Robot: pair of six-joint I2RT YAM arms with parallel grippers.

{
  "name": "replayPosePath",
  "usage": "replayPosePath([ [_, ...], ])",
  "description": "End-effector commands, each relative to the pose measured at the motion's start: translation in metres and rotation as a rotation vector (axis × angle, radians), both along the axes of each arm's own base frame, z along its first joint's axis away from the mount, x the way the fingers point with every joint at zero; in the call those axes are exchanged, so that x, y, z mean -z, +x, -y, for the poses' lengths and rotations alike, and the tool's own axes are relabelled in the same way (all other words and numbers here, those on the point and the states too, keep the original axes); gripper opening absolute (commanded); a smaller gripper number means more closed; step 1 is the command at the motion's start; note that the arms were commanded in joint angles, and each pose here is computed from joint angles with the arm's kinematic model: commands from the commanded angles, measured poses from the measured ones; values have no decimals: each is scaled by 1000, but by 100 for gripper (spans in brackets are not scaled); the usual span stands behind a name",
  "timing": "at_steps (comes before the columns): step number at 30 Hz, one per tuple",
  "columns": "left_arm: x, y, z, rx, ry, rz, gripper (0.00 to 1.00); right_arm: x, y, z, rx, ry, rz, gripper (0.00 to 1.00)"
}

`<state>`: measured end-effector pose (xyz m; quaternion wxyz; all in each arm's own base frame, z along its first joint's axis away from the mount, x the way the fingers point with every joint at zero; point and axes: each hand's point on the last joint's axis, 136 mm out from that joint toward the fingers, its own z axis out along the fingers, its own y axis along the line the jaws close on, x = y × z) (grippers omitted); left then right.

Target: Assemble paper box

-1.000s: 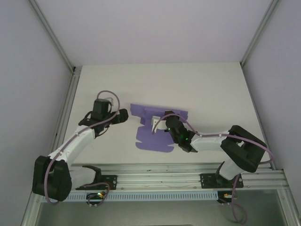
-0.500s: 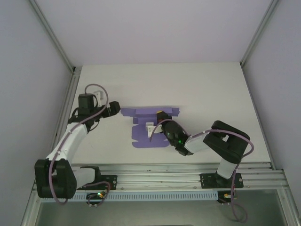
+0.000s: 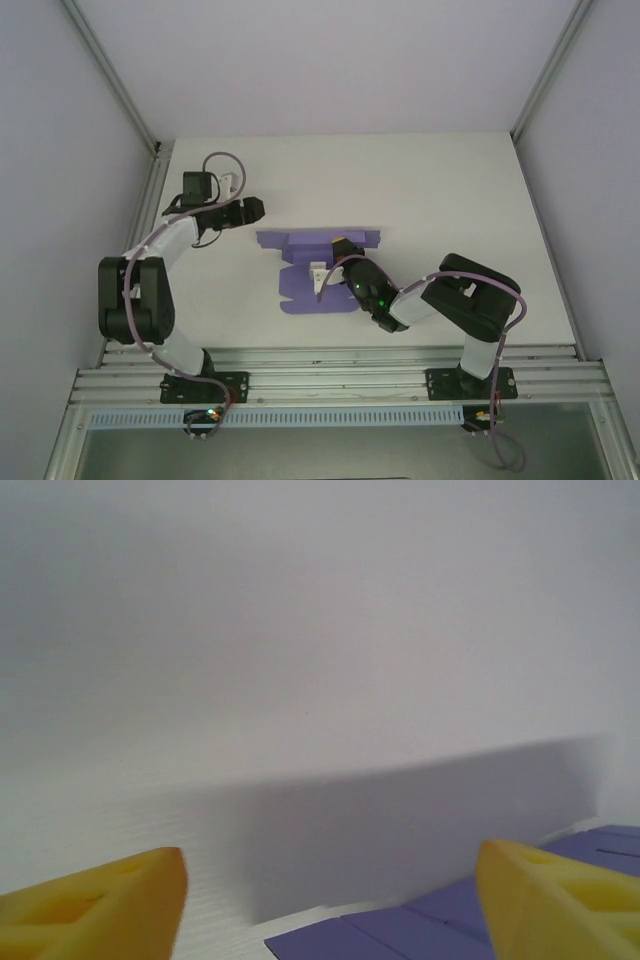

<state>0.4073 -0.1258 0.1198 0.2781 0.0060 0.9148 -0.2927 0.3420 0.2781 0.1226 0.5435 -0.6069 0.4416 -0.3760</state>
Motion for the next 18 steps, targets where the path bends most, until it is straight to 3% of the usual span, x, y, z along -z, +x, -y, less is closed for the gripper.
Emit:
replayPosePath([
  [1,12,-5,4,40,-9,-46,72,10,1,-2,-4,-19,-32,0],
  [12,35,-47,23,110,-70,-126,45,17,6,0,27,-24,-70,0],
  [18,33,-79,49,185,-107,-112,37,19,6,1,40,-28,-80,0],
])
